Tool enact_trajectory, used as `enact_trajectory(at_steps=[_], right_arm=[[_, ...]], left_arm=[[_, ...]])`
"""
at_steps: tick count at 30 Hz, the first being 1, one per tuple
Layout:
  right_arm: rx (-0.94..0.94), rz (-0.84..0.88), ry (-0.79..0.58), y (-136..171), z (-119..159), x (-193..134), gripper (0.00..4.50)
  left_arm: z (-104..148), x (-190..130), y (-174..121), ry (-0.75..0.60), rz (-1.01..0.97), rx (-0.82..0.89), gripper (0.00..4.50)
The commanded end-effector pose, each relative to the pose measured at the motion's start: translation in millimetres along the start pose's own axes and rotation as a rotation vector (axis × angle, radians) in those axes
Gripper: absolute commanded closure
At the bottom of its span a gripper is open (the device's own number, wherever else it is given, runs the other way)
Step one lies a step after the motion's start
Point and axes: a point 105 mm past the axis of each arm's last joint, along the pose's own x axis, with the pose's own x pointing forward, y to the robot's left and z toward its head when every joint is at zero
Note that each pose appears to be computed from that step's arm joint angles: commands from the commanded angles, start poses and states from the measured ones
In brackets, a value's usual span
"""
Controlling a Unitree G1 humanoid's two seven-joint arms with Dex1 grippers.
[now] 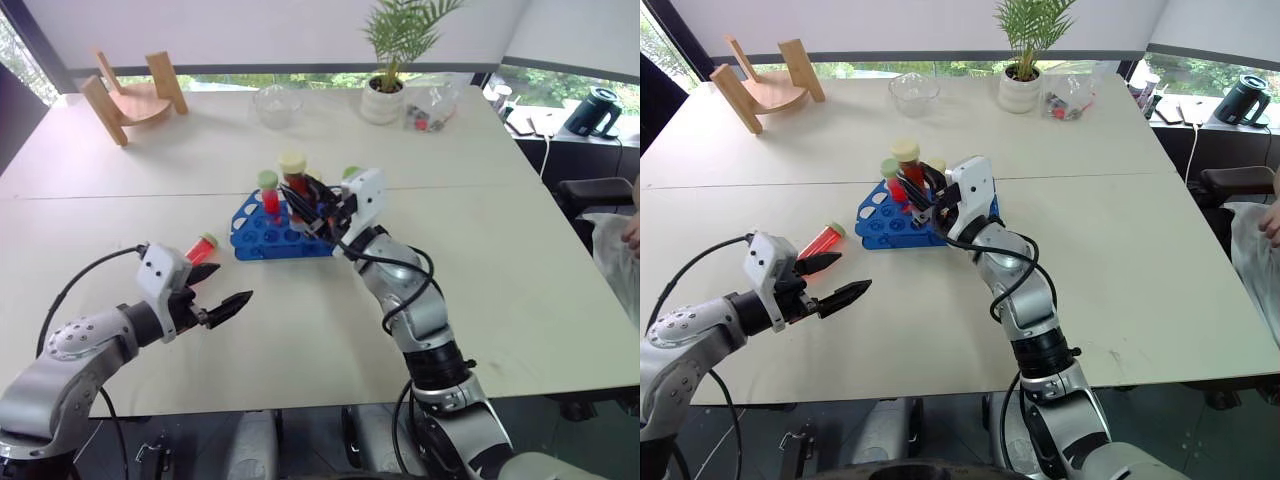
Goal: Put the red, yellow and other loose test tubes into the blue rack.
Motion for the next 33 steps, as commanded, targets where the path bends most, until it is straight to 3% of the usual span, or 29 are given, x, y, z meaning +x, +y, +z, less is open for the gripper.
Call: enact_trajectory(at_steps=[1,12,24,33], right_arm=[[-0.067,-0.019,-0.057,-9.4,7.4,2.3,3.64],[-0.083,-0.087,0.030,-26.1,-23.1,-3.5,3.64],[-0.187,-0.085,-0.074,-4.1,1.6,-13.7,3.64],[-0.126,-0.188,-0.060,9.6,-11.7,-13.8,3.64]], left_arm=[[13.1,2.3,-5.2,-0.054,0.014,0.021,0.00],[11.4,12.2,-12.6,-0.094,0.056,0.006,0.00],[4.7,16.7,-14.3,-0.077,0.041,0.006,0.00],[-5.9,20.4,-14.8,-0.067,0.049,-0.007,0.00]])
